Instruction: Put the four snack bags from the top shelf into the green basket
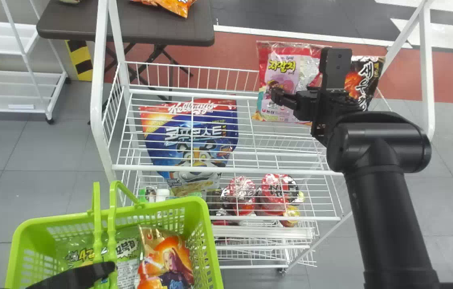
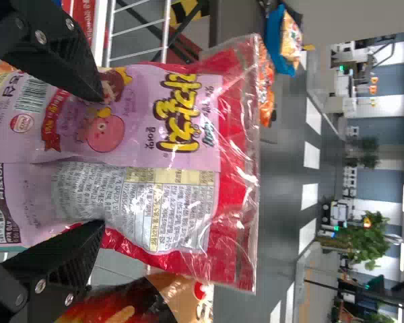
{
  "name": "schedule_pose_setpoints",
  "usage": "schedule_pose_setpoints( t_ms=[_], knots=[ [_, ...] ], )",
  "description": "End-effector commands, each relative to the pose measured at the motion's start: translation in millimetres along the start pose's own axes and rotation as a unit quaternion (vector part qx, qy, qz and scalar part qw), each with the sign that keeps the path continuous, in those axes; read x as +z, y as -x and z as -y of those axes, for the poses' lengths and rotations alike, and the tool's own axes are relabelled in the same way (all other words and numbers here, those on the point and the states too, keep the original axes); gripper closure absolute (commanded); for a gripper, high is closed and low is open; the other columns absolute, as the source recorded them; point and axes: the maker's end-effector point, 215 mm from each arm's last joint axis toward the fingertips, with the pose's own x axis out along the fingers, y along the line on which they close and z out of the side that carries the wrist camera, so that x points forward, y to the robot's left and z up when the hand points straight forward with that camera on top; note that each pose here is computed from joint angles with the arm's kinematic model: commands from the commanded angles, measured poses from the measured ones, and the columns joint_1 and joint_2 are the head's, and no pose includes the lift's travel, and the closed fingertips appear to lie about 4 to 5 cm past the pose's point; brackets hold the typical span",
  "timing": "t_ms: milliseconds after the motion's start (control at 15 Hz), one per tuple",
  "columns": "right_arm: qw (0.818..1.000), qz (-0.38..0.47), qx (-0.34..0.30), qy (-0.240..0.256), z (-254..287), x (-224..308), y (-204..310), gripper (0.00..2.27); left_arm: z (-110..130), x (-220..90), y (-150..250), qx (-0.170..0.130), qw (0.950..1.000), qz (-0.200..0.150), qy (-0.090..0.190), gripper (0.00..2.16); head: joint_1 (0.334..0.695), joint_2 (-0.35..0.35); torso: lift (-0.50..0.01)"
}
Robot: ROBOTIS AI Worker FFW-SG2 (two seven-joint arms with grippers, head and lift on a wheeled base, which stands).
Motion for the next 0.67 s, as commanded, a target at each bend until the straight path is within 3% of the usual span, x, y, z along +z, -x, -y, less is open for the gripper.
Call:
schedule_pose_setpoints(
  t_ms=[0,67,200,600],
  knots=[
    [1.0,-0.01,0.002,-0.001,-2,-8,-3,1.65,1,0,1,-0.005,1.0,0.002,0.004,2.13,0.695,-0.141,0.0],
    [1.0,-0.011,0.0,-0.003,-4,-11,-2,2.14,0,1,1,-0.005,1.0,0.003,0.005,2.13,0.695,-0.139,0.0],
    [1.0,-0.007,-0.005,-0.004,-2,-12,4,2.25,0,1,2,-0.005,1.0,0.003,0.006,2.13,0.695,-0.136,0.0],
    [1.0,0.02,0.007,-0.016,-9,-6,36,2.25,0,0,2,-0.004,1.0,0.004,0.006,2.13,0.695,-0.137,0.0]
  ],
)
